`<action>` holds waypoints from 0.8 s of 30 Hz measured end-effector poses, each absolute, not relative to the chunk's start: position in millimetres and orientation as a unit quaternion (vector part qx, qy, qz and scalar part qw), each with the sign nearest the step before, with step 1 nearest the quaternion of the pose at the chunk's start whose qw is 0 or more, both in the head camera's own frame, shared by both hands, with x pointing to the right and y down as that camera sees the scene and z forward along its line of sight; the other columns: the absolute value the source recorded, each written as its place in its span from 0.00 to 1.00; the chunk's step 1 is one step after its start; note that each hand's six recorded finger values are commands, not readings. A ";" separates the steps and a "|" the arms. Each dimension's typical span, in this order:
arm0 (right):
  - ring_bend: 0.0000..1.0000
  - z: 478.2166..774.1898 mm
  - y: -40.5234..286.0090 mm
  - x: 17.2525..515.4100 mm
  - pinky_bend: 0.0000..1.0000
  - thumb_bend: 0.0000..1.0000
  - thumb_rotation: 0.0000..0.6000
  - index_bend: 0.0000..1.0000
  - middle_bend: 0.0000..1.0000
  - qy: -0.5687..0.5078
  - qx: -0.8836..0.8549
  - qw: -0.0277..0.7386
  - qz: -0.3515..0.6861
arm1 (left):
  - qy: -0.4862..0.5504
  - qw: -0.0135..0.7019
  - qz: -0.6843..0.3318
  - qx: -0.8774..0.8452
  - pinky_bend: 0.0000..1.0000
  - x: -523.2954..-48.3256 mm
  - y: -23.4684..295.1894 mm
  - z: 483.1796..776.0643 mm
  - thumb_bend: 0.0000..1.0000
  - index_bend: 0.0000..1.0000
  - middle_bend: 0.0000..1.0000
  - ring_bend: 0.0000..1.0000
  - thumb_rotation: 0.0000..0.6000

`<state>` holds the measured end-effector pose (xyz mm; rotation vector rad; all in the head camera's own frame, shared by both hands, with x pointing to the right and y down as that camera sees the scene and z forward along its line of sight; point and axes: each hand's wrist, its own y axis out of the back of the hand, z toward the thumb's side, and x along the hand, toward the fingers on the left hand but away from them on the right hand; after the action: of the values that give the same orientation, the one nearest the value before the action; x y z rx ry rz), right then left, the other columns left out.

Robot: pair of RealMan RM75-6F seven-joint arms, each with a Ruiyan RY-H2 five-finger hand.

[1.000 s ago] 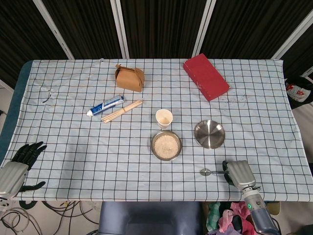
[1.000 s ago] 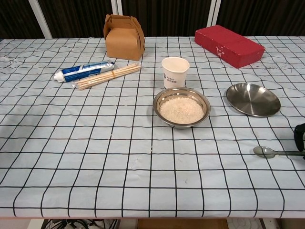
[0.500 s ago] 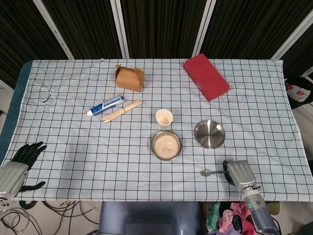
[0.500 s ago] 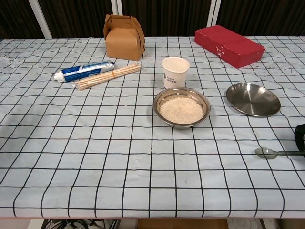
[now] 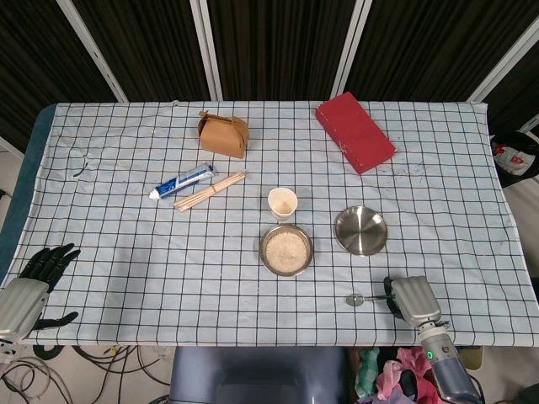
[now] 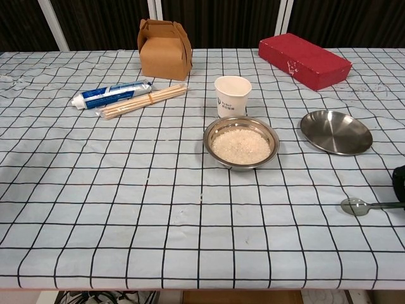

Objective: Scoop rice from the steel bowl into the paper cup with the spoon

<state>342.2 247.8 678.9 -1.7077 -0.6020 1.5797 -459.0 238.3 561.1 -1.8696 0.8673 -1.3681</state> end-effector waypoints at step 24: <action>1.00 634.5 168.7 273.2 1.00 0.40 1.00 0.63 1.00 -0.244 -0.616 0.454 0.596 | 0.336 0.326 -0.517 -0.717 0.00 -457.4 238.0 559.5 0.02 0.00 0.00 0.00 1.00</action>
<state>273.2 168.7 634.5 -1.5202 -0.6017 1.4717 -457.4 238.0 559.5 -1.8787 0.8813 -1.3545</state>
